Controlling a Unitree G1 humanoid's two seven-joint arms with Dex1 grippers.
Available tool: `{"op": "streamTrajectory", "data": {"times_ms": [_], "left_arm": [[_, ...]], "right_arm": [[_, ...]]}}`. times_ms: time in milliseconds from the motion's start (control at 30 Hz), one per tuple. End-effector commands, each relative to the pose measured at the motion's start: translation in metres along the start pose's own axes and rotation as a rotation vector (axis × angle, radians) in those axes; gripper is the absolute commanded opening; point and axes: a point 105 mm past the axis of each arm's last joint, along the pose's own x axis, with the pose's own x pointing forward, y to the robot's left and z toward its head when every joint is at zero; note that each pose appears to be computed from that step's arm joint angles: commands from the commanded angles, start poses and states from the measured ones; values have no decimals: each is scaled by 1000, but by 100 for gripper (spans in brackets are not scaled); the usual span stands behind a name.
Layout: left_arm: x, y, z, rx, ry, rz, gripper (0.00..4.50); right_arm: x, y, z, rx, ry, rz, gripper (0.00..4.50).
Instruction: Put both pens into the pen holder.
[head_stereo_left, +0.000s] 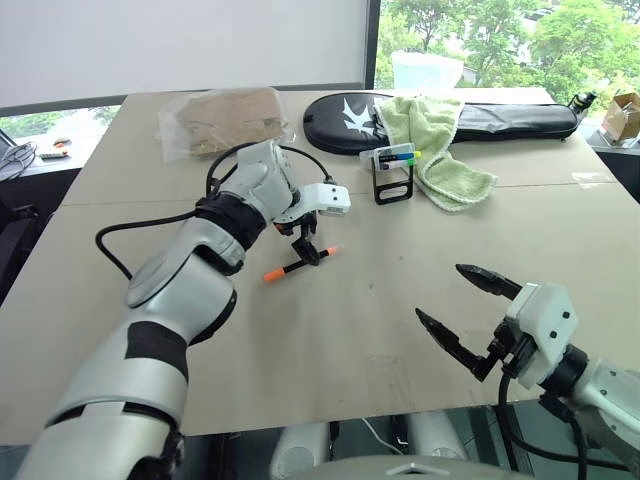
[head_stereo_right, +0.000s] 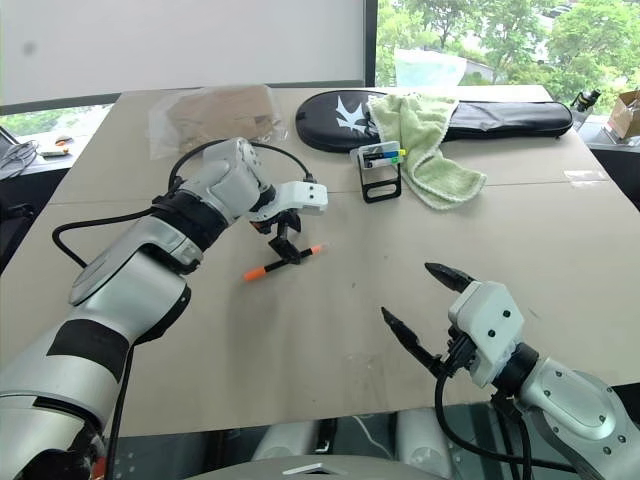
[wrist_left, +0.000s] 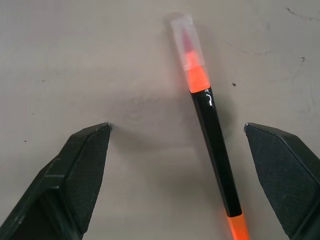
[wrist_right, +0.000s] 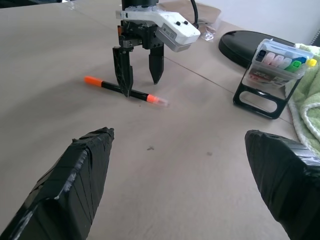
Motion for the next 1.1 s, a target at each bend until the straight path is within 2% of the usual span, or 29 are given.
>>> {"op": "streamTrajectory", "data": {"times_ms": [33,167,200,233,267,300,333,400,533,600,667,733,767,800,867,933,1000,1033,1100], "left_arm": [[20,-4,-16,-2,96,-17,366],[22,-10,-13,2,88,-52,206],[21,-12,-11,-2,79,-56,152],[19,-12,-10,-7,62,-58,128],[17,-13,-8,-19,41,-62,71],[12,-15,-5,-37,1,-74,33],[8,-16,-1,-60,-44,-90,15],[0,-19,3,-84,-95,-110,15],[-29,-33,16,-52,-289,-158,15],[-48,-46,27,-39,-426,-216,15],[-75,-53,50,-52,-624,-264,15],[-104,-47,86,24,-954,-152,15],[-114,-44,96,37,-1063,-99,15],[-131,-39,111,95,-1225,17,15],[-149,-37,125,163,-1408,155,15],[-156,-29,140,234,-1507,383,15],[-161,-29,152,386,-1567,634,15],[-161,-31,155,456,-1576,703,15],[-142,-37,164,666,-1496,826,15]], "right_arm": [[0,4,13,-26,-58,0,450],[1,5,13,-27,-61,-3,450],[1,5,13,-26,-61,-3,450],[1,5,13,-28,-59,2,450],[0,6,13,-32,-56,11,450],[0,8,12,-35,-51,29,450],[-1,9,12,-40,-47,47,450],[-2,11,12,-51,-41,70,450],[-6,6,16,-80,-33,99,450],[-8,3,18,-94,-32,111,450],[-9,-1,19,-99,-31,112,450],[-11,-7,20,-103,-27,108,450],[-11,-9,20,-104,-26,106,450],[-12,-11,21,-105,-27,105,450],[-12,-13,23,-105,-29,105,450],[-13,-15,23,-106,-27,109,450],[-13,-16,24,-108,-20,113,450],[-14,-17,24,-109,-19,115,450],[-14,-18,25,-111,-18,115,450]]}}
